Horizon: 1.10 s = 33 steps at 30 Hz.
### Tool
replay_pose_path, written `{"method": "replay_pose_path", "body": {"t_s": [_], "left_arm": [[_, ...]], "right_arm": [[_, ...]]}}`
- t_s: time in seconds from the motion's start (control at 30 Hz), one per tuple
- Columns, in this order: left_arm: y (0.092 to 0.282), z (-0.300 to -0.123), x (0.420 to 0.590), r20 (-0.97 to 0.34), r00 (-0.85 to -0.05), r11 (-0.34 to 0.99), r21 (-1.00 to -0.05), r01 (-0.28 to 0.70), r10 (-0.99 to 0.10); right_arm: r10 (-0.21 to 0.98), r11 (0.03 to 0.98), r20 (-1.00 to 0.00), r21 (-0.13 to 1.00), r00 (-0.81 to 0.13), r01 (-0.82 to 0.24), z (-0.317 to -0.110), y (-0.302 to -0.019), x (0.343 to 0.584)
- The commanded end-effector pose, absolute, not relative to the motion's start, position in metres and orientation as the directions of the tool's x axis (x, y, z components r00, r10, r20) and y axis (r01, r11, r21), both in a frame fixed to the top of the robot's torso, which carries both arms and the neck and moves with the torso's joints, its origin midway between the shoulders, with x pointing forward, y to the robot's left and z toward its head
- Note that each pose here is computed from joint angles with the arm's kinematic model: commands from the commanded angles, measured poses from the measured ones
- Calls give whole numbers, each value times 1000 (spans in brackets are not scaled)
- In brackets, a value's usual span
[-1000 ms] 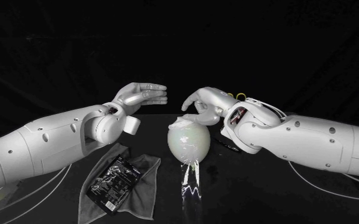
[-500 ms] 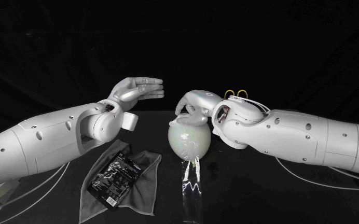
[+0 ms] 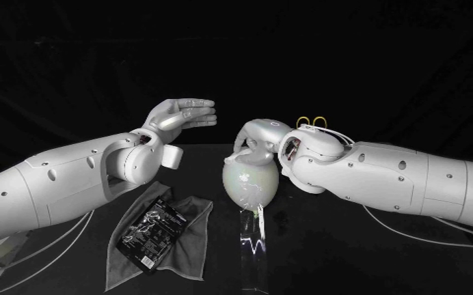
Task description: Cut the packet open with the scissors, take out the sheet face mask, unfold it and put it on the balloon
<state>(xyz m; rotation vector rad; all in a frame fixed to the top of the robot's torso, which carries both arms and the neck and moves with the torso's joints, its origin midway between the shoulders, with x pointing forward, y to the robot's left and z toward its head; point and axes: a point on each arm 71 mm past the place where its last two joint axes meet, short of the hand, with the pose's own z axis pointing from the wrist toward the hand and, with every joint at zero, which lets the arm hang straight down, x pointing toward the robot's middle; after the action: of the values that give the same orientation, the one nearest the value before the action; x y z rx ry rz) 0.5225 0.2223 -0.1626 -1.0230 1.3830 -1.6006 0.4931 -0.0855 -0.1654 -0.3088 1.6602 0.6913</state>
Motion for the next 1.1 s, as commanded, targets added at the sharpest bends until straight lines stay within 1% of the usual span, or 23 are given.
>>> {"method": "replay_pose_path", "body": {"t_s": [0.03,0.4,0.8,0.93,1.1], "left_arm": [[222,-161,522,97,-377,-129,-990,60,-921],[222,-161,522,97,-376,-128,-990,57,-921],[223,-162,523,97,-376,-126,-991,53,-921],[223,-162,523,98,-377,-126,-991,51,-921],[223,-162,523,97,-377,-125,-991,50,-921]], "right_arm": [[135,792,-963,246,-232,-558,-168,-85,492],[163,784,-960,266,-227,-561,-167,-85,492],[231,767,-955,296,-186,-570,-161,-86,491],[293,754,-942,334,-166,-565,-158,-88,490],[418,718,-896,426,-147,-550,-151,-94,488]]}}
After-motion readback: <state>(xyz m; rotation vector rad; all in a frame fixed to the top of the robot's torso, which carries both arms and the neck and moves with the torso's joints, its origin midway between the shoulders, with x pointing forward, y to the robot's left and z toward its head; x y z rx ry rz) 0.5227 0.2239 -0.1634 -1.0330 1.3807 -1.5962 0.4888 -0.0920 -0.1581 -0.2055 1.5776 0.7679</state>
